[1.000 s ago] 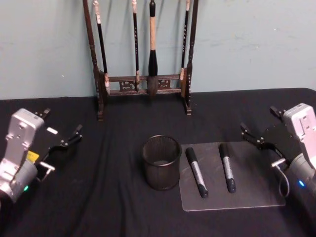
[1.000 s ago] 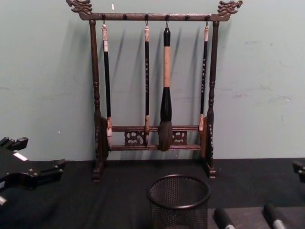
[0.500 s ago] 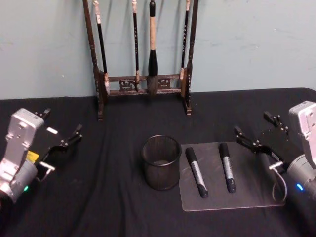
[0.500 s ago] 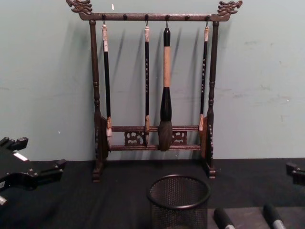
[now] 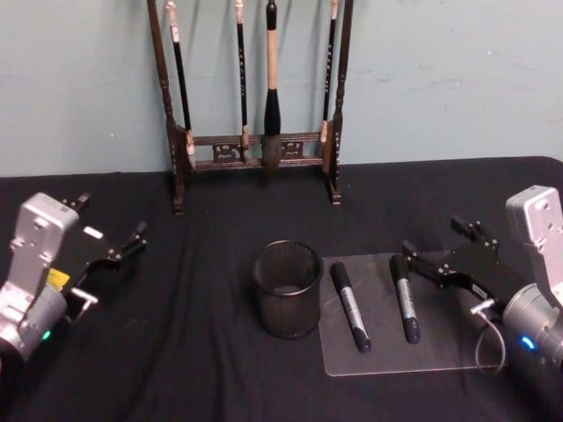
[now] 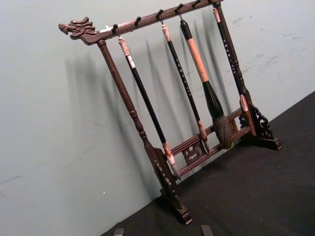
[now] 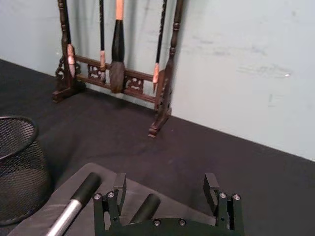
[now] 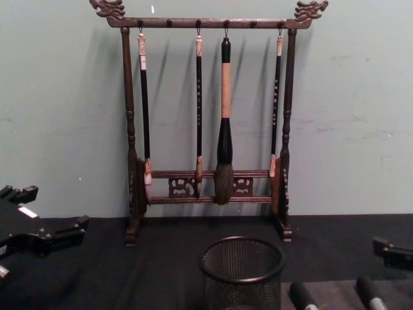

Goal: Pick up the water-based marker from the table and place it into the pen holder.

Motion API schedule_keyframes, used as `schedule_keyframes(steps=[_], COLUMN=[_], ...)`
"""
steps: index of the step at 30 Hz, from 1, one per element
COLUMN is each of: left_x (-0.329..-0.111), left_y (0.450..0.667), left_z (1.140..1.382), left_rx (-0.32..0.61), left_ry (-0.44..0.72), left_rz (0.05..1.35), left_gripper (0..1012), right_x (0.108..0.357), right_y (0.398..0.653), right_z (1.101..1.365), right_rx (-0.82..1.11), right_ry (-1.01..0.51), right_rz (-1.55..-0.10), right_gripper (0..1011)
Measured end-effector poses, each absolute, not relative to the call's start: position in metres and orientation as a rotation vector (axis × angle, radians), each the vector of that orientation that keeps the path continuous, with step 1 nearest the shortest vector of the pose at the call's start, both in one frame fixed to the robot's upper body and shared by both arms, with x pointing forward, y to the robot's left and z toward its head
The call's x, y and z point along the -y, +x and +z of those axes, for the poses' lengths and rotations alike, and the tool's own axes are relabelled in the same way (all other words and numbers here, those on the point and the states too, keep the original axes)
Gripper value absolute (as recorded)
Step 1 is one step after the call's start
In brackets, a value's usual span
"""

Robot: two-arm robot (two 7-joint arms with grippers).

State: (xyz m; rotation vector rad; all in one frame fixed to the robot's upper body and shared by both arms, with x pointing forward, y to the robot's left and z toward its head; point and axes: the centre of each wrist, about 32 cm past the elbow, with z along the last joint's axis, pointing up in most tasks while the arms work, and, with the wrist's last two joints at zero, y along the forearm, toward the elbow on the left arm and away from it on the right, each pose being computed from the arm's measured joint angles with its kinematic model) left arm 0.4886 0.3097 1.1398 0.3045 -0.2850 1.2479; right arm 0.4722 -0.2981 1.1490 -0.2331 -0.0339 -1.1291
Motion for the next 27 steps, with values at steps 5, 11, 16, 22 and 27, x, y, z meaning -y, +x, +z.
schedule_keyframes(steps=[5,11,16,22,27], left_x=[-0.310,-0.310,-0.310,-0.310,-0.310], left_y=[0.489,0.489,0.489,0.489,0.489], left_z=[1.140,1.140,1.140,1.140,1.140], left_rx=[0.285,0.285,0.285,0.285,0.285], left_ry=[0.304,0.305,0.304,0.305,0.304], left_rz=[1.248,1.248,1.248,1.248,1.248], left_gripper=[1009,1009,1009,1009,1009], right_x=[0.297,0.294,0.292,0.291,0.290], right_y=[0.472,0.471,0.471,0.471,0.473], right_z=[1.147,1.143,1.137,1.130,1.126], right_rx=[0.014,-0.005,-0.031,-0.070,-0.108], right_ry=[-0.247,-0.275,-0.289,-0.306,-0.308], right_rz=[-1.105,-1.079,-1.068,-1.050,-1.055], right_gripper=[1002,1002,1002,1002,1002])
